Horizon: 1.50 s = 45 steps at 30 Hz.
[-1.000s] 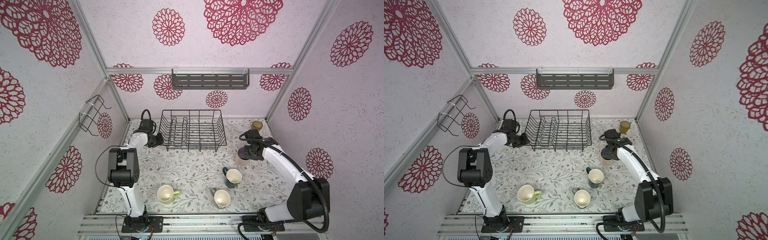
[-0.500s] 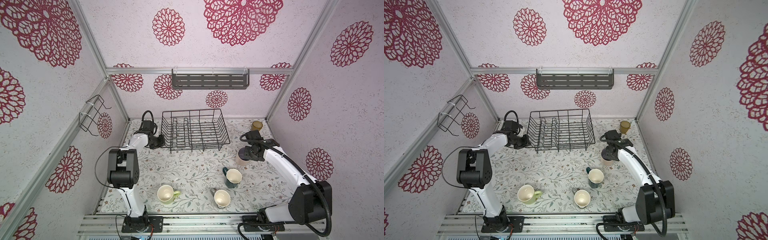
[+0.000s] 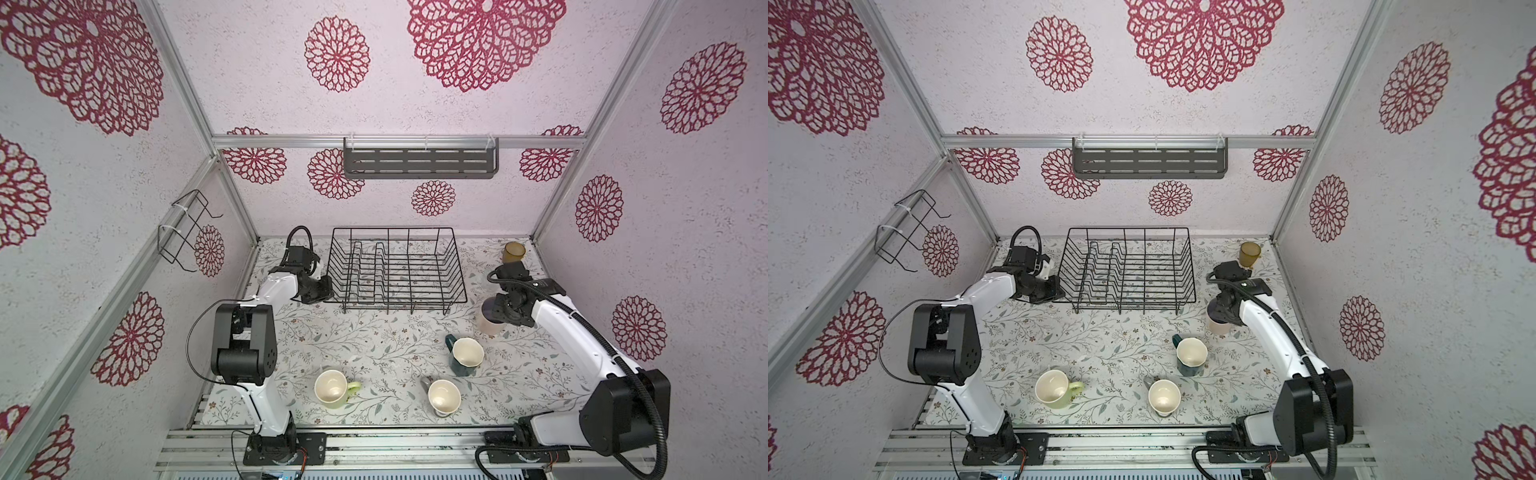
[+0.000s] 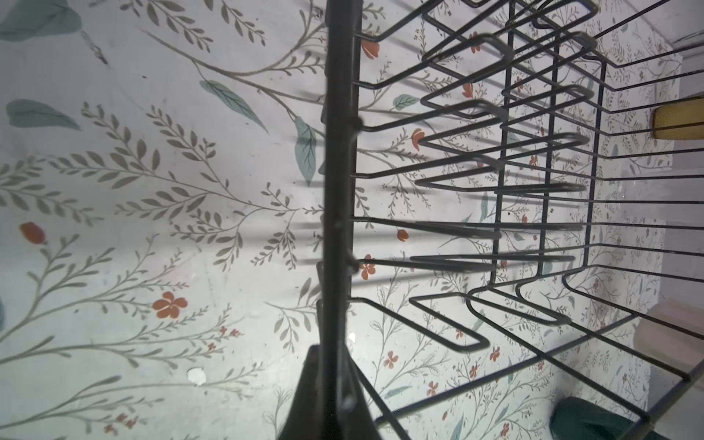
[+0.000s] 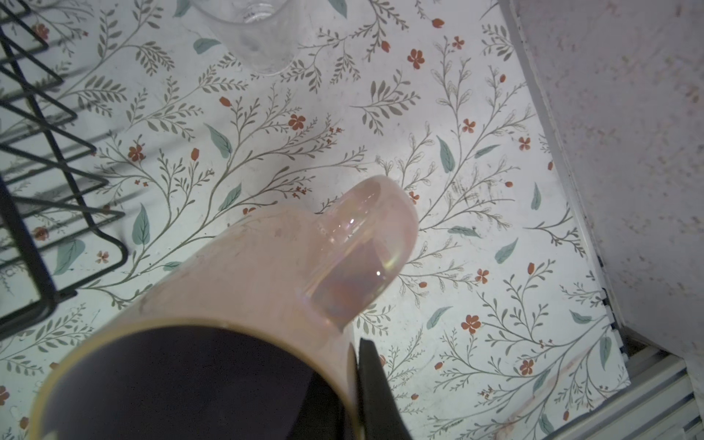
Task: Load the cups into the dish rack
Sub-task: 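Grasp the pink mug by its rim with the right gripper, then lift the pink mug toward the rack while the left gripper reaches over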
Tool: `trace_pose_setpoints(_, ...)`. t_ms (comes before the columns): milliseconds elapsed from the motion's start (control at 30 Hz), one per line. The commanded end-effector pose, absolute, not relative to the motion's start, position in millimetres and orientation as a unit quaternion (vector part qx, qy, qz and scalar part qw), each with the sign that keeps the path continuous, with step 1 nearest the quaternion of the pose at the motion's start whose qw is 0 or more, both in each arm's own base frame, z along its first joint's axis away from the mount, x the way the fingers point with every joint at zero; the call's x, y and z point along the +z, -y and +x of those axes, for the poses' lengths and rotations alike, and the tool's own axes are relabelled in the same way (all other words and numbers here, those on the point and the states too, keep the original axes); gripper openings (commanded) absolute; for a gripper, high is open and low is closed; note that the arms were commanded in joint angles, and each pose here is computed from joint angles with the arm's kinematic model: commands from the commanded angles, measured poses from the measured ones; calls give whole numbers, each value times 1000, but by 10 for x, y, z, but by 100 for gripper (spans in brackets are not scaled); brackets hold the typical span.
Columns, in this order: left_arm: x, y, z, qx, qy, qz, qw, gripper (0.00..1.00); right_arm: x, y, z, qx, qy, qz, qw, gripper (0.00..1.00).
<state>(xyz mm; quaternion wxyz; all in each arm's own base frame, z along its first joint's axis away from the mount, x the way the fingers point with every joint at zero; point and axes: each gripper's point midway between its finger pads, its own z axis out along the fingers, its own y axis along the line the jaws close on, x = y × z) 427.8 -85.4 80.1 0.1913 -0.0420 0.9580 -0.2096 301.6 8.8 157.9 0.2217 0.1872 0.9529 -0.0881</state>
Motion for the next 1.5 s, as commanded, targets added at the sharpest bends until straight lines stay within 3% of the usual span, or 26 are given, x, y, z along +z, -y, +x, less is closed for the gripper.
trace_pose_setpoints(0,885,1135,4110,-258,-951,5,173,0,1835,39,3005,-75,-932,239,261,0)
trace_pose_setpoints(533,876,1312,4032,-293,-945,-9,147,16,1952,65,2984,-34,-920,260,291,0)
trace_pose_setpoints(767,938,1169,3981,-253,-957,-33,140,43,2096,72,3069,-30,-912,261,316,0)
trace_pose_setpoints(1100,1754,981,3966,-219,-946,-67,228,58,2470,34,3229,-3,-888,236,395,0)
trace_pose_setpoints(1300,2350,1110,3829,-281,-909,-62,301,67,2977,-122,3351,62,-846,196,491,0)
trace_pose_setpoints(1467,2888,1633,3623,-472,-824,-9,314,77,3457,-460,3397,181,-785,144,575,0)
